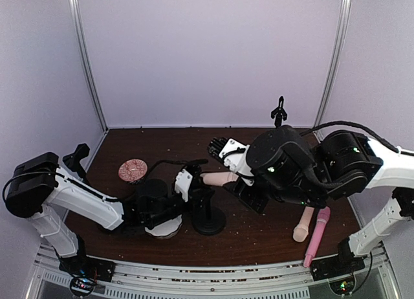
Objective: Attach the microphones to the stand
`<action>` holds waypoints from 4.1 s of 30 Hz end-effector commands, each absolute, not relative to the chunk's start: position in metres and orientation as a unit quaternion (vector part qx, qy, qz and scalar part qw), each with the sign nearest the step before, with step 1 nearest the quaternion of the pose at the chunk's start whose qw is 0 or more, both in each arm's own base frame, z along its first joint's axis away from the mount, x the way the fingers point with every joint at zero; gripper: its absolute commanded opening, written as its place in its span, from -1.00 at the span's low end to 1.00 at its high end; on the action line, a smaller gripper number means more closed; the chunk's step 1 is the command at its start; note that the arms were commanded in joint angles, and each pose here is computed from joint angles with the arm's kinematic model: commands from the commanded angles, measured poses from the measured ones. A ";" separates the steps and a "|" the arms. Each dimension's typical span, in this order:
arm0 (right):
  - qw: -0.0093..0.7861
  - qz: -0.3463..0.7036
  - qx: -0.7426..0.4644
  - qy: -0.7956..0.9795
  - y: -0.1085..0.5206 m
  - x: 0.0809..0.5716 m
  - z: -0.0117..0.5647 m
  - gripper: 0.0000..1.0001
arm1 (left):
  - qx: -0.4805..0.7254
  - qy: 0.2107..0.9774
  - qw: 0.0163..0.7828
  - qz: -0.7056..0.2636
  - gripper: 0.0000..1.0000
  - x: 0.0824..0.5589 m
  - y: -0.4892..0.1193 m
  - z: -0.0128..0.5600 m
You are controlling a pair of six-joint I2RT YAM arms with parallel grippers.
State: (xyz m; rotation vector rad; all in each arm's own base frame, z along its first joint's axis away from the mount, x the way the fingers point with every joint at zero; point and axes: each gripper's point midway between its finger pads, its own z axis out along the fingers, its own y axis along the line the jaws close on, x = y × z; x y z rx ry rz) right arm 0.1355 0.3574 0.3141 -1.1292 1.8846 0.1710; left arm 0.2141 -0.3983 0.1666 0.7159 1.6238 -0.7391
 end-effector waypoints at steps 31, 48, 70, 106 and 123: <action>0.326 0.076 -0.426 0.841 0.385 0.163 0.215 -1.00 | 0.321 0.588 0.623 -0.404 -1.00 0.186 -0.422 0.240; 0.309 0.058 -0.444 0.839 0.392 0.172 0.192 -1.00 | 0.323 0.586 0.617 -0.415 -1.00 0.182 -0.423 0.238; 0.288 0.049 -0.442 0.848 0.390 0.187 0.165 -1.00 | 0.323 0.584 0.617 -0.416 -1.00 0.182 -0.425 0.240; 0.557 0.008 -0.253 0.791 0.368 0.336 0.344 -1.00 | 0.263 0.655 0.629 -0.327 0.95 0.177 -0.370 0.269; 0.576 -0.004 -0.234 0.783 0.429 0.423 0.323 -1.00 | 0.345 0.656 0.572 -0.351 0.96 0.139 -0.356 0.279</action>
